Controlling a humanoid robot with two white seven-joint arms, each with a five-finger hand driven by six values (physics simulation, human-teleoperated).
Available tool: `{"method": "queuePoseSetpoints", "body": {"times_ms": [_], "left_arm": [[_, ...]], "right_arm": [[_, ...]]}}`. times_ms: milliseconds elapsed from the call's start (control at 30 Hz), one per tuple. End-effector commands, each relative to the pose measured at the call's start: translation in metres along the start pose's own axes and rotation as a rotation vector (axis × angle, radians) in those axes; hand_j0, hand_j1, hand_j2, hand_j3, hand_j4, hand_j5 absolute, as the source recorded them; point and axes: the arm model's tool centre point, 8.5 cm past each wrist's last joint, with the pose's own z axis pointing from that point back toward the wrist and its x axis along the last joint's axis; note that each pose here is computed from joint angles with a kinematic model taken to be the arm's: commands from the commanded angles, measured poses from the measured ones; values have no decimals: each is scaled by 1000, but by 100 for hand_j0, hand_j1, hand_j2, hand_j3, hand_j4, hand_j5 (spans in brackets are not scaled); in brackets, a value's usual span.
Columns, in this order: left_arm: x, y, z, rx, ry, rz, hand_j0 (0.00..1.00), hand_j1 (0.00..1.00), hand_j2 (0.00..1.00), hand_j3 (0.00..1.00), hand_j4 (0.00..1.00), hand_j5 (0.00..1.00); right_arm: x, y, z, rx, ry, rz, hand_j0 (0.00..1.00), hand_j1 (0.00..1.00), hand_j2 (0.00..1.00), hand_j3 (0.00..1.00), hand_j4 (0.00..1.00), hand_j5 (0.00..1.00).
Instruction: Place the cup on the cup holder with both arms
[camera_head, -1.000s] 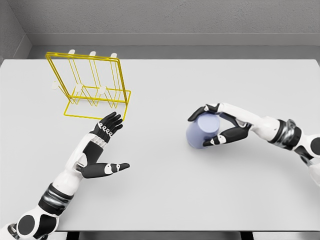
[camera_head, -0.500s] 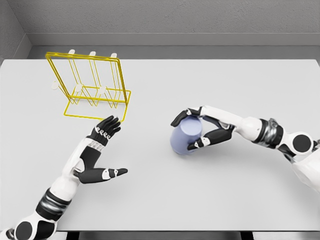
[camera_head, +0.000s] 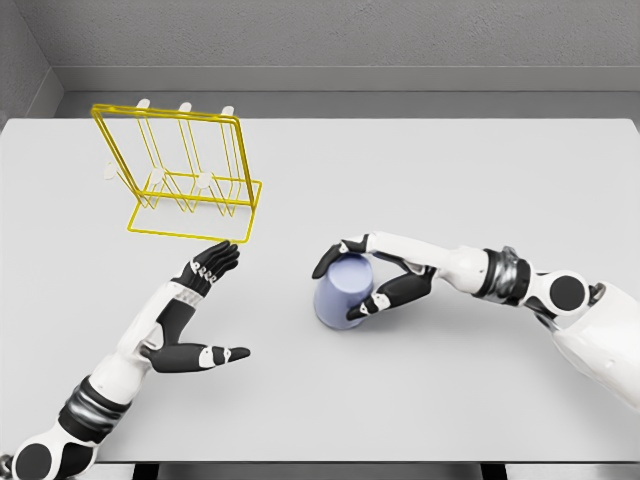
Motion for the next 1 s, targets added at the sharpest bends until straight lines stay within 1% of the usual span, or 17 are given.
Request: {"method": "queuePoseSetpoints", "body": {"times_ms": [0, 33, 67, 133, 167, 200, 267, 300, 333, 467, 500, 600, 733, 800, 867, 933, 967], "left_arm": [[0, 1, 0, -1, 5, -5, 100, 100, 100, 100, 100, 100], [0, 1, 0, 0, 8, -7, 100, 100, 100, 100, 100, 100], [0, 2, 0, 1, 10, -7, 100, 100, 100, 100, 100, 100], [0, 1, 0, -1, 10, -8, 100, 100, 100, 100, 100, 100], [-3, 1, 0, -5, 32, -8, 100, 100, 100, 100, 100, 100], [-7, 1, 1, -4, 76, -7, 100, 100, 100, 100, 100, 100], [-9, 2, 1, 1, 94, -6, 100, 100, 100, 100, 100, 100], [-12, 2, 1, -1, 121, -8, 100, 100, 100, 100, 100, 100], [-14, 3, 0, -1, 146, -9, 100, 100, 100, 100, 100, 100], [-20, 3, -8, -23, 217, -62, 100, 100, 100, 100, 100, 100], [-20, 3, -12, -29, 210, -79, 100, 100, 100, 100, 100, 100], [-21, -3, -17, -25, 192, -75, 100, 100, 100, 100, 100, 100], [-23, -9, -22, -13, 178, -56, 100, 100, 100, 100, 100, 100], [-23, -12, -27, -16, 165, -82, 100, 100, 100, 100, 100, 100], [-25, -13, -29, -8, 165, -75, 100, 100, 100, 100, 100, 100], [-35, -17, -31, 13, 174, -53, 100, 100, 100, 100, 100, 100], [-36, -17, -31, 15, 176, -50, 100, 100, 100, 100, 100, 100]], "right_arm": [[0, 1, -2, -2, -5, -7, 61, 61, 61, 61, 61, 61], [0, 1, -2, -2, -5, -7, 62, 62, 62, 62, 62, 62], [0, 0, -1, -2, -4, -5, 65, 65, 65, 65, 65, 65], [0, 0, -1, -3, -2, -6, 80, 80, 80, 80, 80, 80], [0, 0, -1, -3, -1, -6, 85, 85, 85, 85, 85, 85], [-1, 0, 0, -4, 0, -6, 88, 88, 88, 88, 88, 88], [-2, -1, 0, -6, 4, -8, 96, 96, 96, 96, 96, 96], [-3, 0, 0, -6, 6, -10, 100, 100, 100, 100, 100, 100], [-4, 0, 1, -7, 9, -11, 100, 100, 100, 100, 100, 100], [-8, 0, 3, -8, 23, -16, 100, 100, 100, 100, 100, 100], [-11, -1, 5, -13, 32, -19, 100, 100, 100, 100, 100, 100], [-16, -1, 4, -19, 39, -28, 100, 100, 100, 100, 100, 100], [-16, -3, 4, -21, 42, -25, 100, 100, 100, 100, 100, 100], [-16, -3, 6, -22, 46, -24, 100, 100, 100, 100, 100, 100], [-16, -5, 8, -24, 52, -21, 100, 100, 100, 100, 100, 100], [-21, -8, 17, -33, 81, -21, 100, 100, 100, 100, 100, 100], [-23, -13, 27, -42, 108, -15, 100, 100, 100, 100, 100, 100]]}}
